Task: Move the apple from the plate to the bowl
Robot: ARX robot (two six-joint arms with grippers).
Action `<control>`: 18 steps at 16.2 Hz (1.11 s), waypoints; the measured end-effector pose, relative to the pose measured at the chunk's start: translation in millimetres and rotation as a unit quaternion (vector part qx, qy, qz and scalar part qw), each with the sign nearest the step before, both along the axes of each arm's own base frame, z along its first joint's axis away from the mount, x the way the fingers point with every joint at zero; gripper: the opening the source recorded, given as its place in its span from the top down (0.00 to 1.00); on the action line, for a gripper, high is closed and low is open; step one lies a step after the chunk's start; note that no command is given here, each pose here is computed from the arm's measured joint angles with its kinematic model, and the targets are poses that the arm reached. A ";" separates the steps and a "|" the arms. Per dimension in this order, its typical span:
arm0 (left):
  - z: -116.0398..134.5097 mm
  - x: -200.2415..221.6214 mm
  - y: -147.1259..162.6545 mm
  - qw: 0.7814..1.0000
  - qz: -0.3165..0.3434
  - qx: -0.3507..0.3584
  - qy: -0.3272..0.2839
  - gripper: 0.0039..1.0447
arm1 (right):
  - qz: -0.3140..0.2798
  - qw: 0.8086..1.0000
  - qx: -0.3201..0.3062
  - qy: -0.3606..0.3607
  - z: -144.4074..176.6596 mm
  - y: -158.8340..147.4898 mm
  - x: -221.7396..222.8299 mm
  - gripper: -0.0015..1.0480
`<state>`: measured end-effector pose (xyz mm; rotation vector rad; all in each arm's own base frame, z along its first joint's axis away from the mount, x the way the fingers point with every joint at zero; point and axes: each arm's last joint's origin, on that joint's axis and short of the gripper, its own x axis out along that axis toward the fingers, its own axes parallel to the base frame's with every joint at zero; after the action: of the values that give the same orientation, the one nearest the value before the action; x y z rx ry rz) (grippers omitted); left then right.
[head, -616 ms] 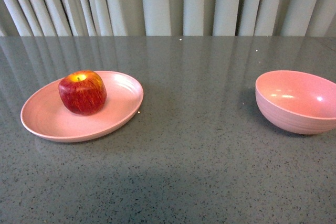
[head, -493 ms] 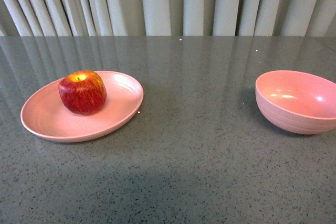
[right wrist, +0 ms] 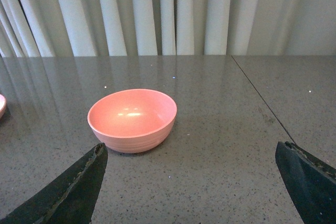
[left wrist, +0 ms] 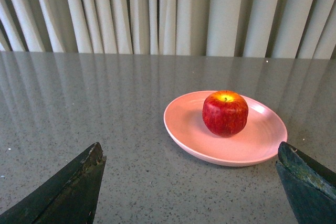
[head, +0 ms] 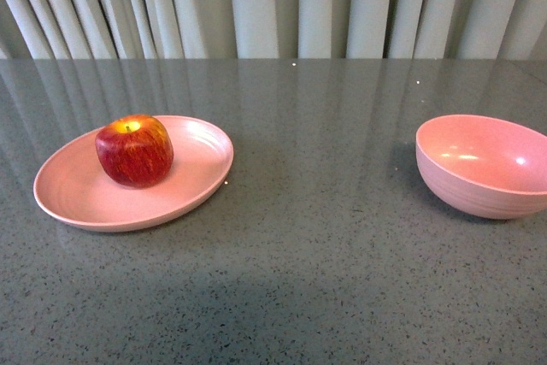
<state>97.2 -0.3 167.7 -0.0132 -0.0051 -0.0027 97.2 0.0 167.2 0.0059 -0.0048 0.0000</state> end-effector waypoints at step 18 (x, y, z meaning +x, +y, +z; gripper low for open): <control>0.0 0.0 0.0 1.000 0.000 0.000 0.000 0.06 | 0.054 0.977 -0.004 0.206 100.2 -3.3 213.3 0.06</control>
<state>97.2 -0.3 167.7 -0.0132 -0.0047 -0.0031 310.5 -3.3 267.4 -0.0017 0.4110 0.1079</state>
